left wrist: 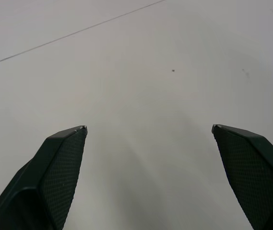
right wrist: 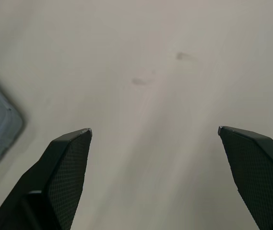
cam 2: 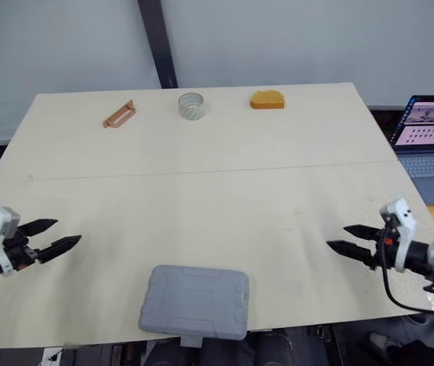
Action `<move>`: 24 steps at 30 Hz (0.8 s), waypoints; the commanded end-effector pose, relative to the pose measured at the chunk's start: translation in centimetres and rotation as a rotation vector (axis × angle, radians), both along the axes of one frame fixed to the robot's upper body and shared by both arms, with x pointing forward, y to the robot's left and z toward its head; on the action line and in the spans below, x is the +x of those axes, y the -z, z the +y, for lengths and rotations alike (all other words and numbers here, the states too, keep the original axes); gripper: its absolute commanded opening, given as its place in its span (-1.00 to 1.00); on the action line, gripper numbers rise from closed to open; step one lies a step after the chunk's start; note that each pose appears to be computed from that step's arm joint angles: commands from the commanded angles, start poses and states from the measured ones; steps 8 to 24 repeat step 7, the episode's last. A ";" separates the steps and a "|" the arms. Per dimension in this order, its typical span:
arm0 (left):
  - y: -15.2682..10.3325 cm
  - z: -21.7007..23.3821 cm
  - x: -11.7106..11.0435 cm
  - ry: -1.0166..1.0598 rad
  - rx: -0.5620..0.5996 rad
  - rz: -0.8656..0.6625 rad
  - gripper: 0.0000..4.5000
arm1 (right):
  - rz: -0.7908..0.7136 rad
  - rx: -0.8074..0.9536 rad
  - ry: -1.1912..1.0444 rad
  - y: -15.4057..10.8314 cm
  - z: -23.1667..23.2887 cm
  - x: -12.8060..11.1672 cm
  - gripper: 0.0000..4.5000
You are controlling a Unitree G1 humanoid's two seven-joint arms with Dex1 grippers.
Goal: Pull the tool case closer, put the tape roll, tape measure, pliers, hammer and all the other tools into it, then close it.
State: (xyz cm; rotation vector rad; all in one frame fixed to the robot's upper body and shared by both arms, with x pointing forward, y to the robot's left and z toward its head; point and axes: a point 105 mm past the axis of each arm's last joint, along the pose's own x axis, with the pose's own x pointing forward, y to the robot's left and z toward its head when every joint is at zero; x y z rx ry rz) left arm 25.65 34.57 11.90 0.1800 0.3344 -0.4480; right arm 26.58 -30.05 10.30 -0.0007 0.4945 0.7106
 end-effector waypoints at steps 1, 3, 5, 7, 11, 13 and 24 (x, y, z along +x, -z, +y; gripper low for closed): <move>-1.0 1.0 0.2 -0.004 0.036 -0.028 0.99 | -0.054 -0.037 0.007 -1.0 -1.1 0.0 1.00; -1.0 1.0 0.2 -0.002 0.036 -0.029 0.99 | -0.055 -0.042 0.008 -0.8 -1.2 0.0 1.00; -1.0 1.1 0.3 0.001 0.033 -0.026 0.99 | -0.055 -0.048 0.007 -0.6 -1.3 -0.1 1.00; -0.9 1.0 0.2 0.006 0.026 -0.020 0.99 | -0.055 -0.050 0.009 -0.5 -1.3 -0.1 1.00; -0.9 1.0 0.2 0.006 0.026 -0.020 0.99 | -0.055 -0.050 0.009 -0.5 -1.3 -0.1 1.00; -0.9 1.0 0.2 0.006 0.026 -0.020 0.99 | -0.055 -0.050 0.009 -0.5 -1.3 -0.1 1.00; -0.9 1.0 0.2 0.006 0.026 -0.020 0.99 | -0.055 -0.050 0.009 -0.5 -1.3 -0.1 1.00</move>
